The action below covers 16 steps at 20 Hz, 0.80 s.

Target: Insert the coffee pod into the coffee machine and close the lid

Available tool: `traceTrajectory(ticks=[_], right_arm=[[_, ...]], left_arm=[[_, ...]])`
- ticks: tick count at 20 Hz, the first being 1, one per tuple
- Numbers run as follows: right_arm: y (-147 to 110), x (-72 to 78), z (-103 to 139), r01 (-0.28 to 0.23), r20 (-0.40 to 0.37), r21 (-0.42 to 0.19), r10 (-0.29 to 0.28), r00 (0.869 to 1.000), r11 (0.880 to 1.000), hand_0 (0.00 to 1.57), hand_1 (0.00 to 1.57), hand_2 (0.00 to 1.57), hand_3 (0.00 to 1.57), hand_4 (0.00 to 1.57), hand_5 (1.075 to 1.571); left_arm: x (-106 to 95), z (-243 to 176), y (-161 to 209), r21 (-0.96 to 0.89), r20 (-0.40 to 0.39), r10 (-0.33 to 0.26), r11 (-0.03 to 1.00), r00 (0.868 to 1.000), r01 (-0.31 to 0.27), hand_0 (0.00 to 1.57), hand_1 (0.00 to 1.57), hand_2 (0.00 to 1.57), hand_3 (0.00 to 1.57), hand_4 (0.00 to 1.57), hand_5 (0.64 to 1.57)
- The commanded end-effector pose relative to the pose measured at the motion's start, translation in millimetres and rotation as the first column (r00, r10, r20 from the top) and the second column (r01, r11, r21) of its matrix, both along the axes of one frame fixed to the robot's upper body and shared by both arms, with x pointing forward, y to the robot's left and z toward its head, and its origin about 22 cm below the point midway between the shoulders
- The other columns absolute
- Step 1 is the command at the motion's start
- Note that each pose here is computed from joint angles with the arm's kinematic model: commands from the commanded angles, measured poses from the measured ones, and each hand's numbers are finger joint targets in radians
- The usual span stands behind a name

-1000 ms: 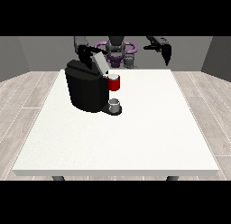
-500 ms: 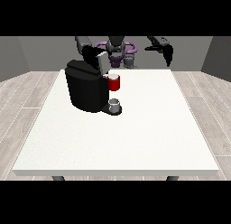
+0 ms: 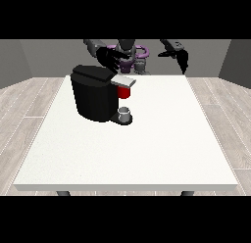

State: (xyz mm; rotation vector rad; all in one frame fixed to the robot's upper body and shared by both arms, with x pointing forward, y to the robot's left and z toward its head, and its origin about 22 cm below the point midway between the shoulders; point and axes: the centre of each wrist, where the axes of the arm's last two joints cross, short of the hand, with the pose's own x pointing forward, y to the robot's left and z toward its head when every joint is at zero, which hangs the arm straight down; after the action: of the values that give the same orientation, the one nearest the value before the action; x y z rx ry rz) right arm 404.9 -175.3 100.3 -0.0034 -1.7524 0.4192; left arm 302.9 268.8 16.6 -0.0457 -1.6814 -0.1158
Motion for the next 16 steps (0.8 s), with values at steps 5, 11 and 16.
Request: traceTrajectory(ticks=[5, 11, 16], right_arm=[[6, 10.4, 18, -0.016, 0.074, -0.027, 0.018, 0.997, 1.0, 0.0, 0.0, 0.0, 0.0, 0.14, 1.571], [33, -9.5, -12, -0.114, 0.049, 0.019, 0.113, 0.992, 0.993, 0.0, 0.0, 0.0, 0.0, 0.07, 1.571], [51, -39.4, -44, -0.179, 0.01, 0.134, 0.18, 0.984, 0.975, 0.0, 0.0, 0.0, 0.0, 0.28, 1.571]], left_arm=[[6, 13, -5, -0.002, 0.039, -0.019, 1.0, 0.999, 0.02, 0.0, 0.0, 0.0, 0.0, 0.0, 1.571], [-11, -7, 14, 0.018, 0.023, -0.01, 1.0, 1.0, 0.009, 0.0, 0.0, 0.0, 0.0, 0.2, 1.571], [-9, -18, -20, -0.035, -0.024, -0.002, 0.999, 1.0, 0.001, 0.0, 0.0, 0.0, 0.0, 0.25, 1.571]])
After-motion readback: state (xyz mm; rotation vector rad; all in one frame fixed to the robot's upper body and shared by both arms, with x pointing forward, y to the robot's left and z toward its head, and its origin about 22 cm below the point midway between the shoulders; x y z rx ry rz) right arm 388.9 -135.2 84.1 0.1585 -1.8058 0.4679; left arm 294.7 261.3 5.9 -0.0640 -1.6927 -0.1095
